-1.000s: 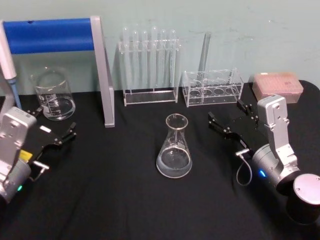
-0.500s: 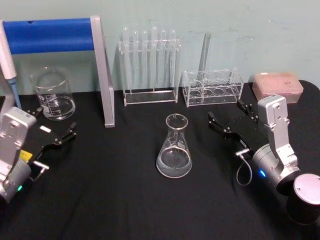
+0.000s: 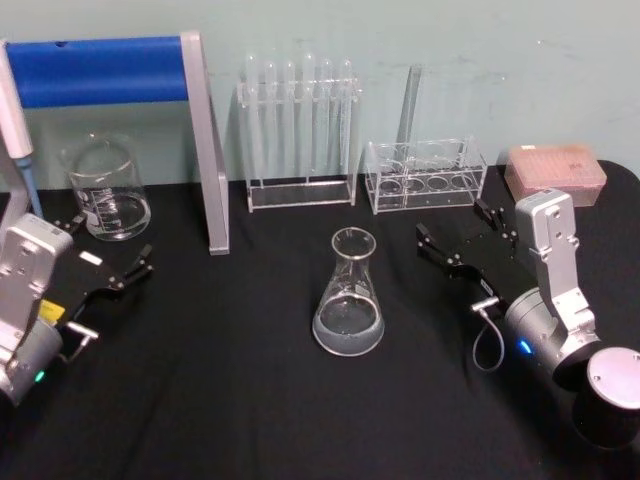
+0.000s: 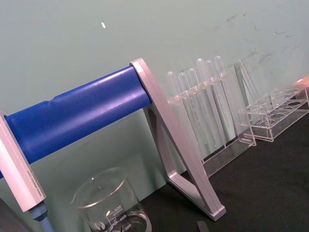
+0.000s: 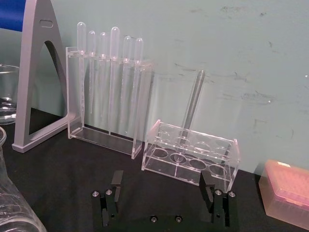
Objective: Grasp the erlenmeyer flask with one hand, shake it three times, then place it back.
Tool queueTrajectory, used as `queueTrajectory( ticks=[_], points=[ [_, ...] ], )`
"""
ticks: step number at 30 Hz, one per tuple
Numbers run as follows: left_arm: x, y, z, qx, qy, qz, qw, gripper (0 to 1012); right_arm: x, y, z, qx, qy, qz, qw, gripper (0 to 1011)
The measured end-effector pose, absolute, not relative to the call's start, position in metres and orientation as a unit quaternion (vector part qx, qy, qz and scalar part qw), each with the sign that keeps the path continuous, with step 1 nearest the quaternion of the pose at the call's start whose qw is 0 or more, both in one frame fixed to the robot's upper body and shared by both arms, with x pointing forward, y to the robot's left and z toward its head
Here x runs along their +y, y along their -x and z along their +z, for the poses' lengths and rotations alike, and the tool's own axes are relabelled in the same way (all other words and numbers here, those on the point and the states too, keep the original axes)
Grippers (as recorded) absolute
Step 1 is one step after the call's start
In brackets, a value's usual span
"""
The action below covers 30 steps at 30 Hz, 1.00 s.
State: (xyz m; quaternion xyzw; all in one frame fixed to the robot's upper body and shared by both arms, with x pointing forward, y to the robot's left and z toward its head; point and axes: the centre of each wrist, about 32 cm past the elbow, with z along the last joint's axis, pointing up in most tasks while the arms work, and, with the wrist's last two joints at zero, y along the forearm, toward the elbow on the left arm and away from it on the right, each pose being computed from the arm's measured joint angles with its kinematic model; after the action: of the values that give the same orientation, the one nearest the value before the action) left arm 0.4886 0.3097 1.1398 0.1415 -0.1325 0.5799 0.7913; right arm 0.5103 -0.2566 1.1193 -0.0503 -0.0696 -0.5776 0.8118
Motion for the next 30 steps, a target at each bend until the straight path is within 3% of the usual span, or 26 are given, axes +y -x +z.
queueTrajectory(
  ticks=[30],
  points=[
    [0.3097,-0.4886,1.1398,-0.132,-0.141,0.580,0.791,1001,-0.2566,-0.5103,1.1193,-0.070,0.050,-0.578,0.812,1000]
  ],
)
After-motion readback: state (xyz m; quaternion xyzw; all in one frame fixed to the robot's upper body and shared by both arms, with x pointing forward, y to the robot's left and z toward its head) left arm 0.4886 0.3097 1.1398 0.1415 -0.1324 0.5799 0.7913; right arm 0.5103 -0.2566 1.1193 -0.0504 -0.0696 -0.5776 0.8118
